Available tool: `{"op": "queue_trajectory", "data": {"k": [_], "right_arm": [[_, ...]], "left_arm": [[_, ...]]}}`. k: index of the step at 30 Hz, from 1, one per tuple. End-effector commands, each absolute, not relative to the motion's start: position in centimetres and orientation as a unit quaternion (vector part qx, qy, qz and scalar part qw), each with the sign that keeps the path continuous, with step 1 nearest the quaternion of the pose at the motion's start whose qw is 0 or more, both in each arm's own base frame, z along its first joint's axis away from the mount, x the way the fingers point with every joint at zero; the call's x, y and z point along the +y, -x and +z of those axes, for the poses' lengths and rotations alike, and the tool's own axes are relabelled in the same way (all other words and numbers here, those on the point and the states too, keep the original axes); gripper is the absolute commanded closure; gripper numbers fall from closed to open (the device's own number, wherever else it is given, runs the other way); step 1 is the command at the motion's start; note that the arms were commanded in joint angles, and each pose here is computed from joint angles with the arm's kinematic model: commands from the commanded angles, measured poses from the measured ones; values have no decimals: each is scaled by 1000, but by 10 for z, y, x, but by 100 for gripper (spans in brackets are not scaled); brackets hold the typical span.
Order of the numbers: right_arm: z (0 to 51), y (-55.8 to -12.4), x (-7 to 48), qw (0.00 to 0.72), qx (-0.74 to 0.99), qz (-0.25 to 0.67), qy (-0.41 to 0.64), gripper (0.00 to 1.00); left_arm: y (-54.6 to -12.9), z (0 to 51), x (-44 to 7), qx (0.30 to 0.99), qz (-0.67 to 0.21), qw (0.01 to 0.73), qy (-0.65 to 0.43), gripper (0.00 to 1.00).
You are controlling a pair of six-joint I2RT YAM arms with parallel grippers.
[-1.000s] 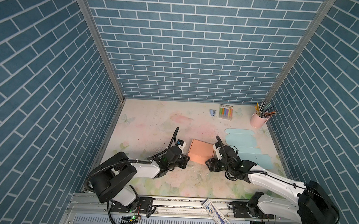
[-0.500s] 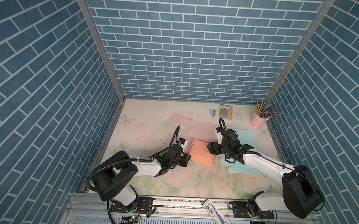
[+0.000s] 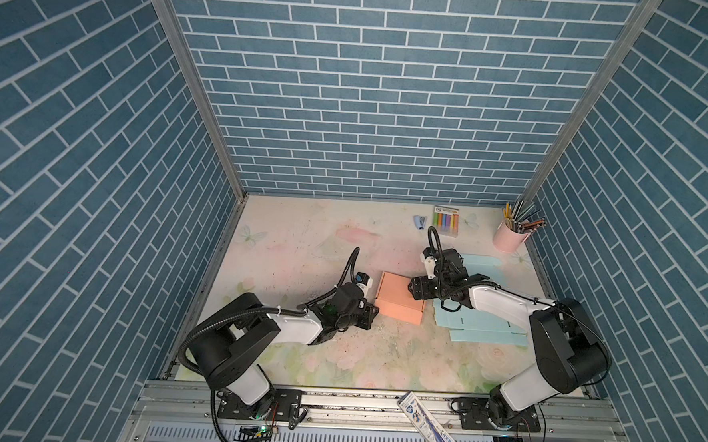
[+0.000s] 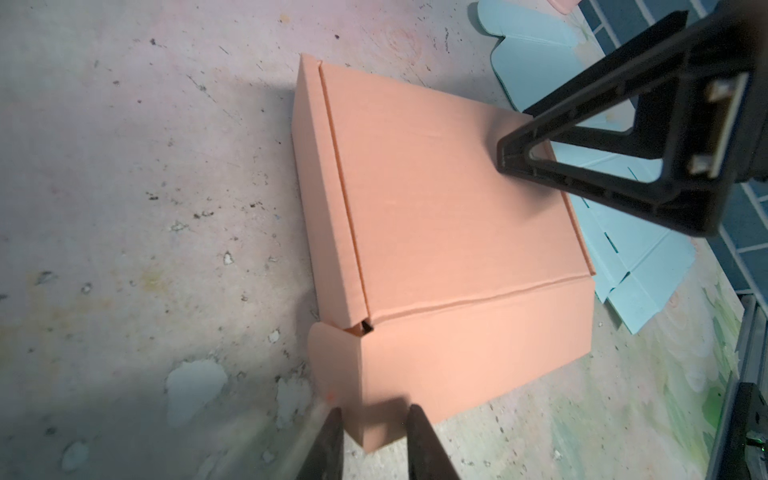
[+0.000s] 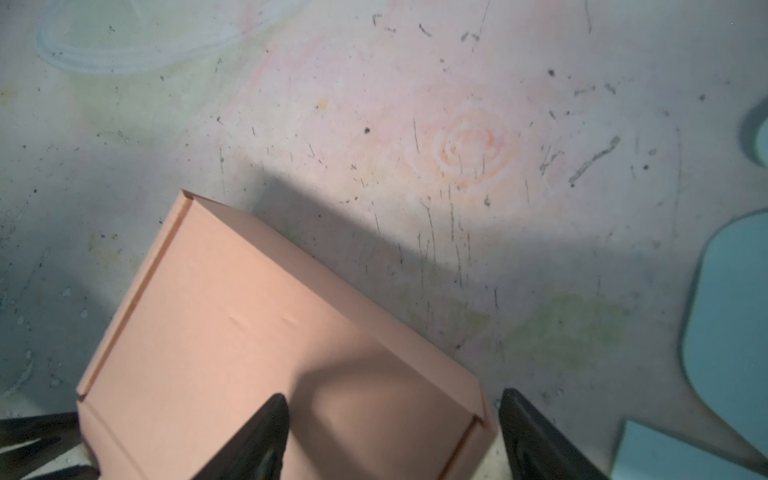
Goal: Fold the paper box
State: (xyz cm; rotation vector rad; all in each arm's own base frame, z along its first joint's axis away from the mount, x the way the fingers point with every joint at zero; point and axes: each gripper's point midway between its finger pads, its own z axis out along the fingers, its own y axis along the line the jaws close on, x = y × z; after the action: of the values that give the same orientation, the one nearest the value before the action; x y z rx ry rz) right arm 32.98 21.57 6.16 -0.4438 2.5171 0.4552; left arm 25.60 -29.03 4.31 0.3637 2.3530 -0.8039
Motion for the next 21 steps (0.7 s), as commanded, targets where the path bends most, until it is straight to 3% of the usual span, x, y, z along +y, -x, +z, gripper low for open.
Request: {"op": "queue_trajectory", "data": {"k": [1, 21], "right_arm": [[67, -338, 216, 276, 929, 159, 187, 19], [35, -310, 232, 219, 927, 221, 209, 21]], "left_arm": [[-262, 47, -293, 888, -305, 315, -139, 73], [-263, 50, -314, 877, -341, 299, -158, 73]]}}
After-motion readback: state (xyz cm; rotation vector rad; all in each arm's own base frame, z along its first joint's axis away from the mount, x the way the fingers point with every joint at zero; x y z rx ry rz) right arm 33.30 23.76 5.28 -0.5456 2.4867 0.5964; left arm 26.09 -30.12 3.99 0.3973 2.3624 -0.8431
